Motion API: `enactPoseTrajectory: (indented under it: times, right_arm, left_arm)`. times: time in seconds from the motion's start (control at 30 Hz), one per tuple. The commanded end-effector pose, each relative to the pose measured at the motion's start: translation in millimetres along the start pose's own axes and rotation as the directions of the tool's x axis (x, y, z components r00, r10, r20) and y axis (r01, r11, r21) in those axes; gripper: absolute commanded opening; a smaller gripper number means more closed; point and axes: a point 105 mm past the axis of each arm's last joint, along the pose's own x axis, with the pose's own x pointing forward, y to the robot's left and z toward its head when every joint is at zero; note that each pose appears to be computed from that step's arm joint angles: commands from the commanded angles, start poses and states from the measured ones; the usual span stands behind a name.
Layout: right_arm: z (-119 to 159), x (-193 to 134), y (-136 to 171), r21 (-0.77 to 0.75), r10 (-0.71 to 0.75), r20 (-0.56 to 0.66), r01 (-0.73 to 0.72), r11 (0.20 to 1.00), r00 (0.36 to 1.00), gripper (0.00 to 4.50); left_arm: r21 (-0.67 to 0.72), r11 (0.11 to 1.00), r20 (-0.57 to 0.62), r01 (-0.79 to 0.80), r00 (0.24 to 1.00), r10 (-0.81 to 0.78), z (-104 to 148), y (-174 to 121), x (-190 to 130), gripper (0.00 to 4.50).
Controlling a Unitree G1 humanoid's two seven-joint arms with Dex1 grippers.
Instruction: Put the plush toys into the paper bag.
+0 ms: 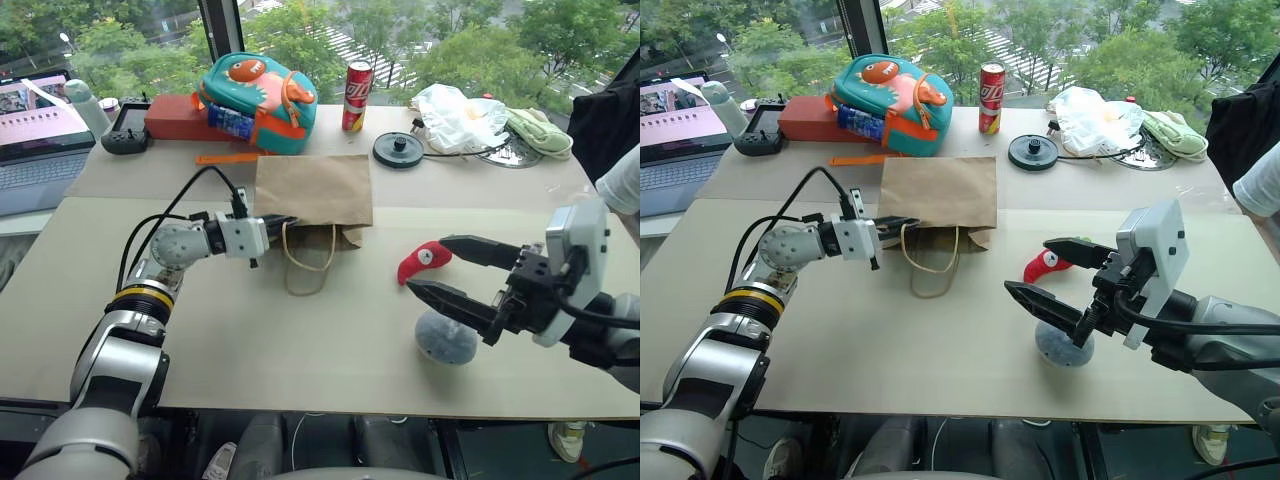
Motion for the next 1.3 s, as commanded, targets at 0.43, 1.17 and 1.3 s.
enactPoseTrajectory:
  times: [0.43, 1.17, 1.3]
  right_arm:
    - [-21, 47, -5, -0.03, -0.043, -0.013, 0.042, 0.999, 0.999, 4.5]
    - [-11, 26, -25, 0.059, -0.19, 0.082, 0.185, 0.981, 0.978, 4.5]
    - [0, 17, -24, 0.081, -0.204, 0.133, 0.195, 0.977, 0.97, 4.5]
  left_arm:
    - [-0.465, 0.883, 0.11, 0.064, 0.994, -0.014, 67, 44, -9, 0.05]
    - [-0.086, 0.964, 0.145, 0.253, 0.96, -0.239, 58, -27, 20, 0.05]
    - [-0.147, 0.959, 0.212, 0.244, 0.954, -0.21, 68, -25, 29, 0.05]
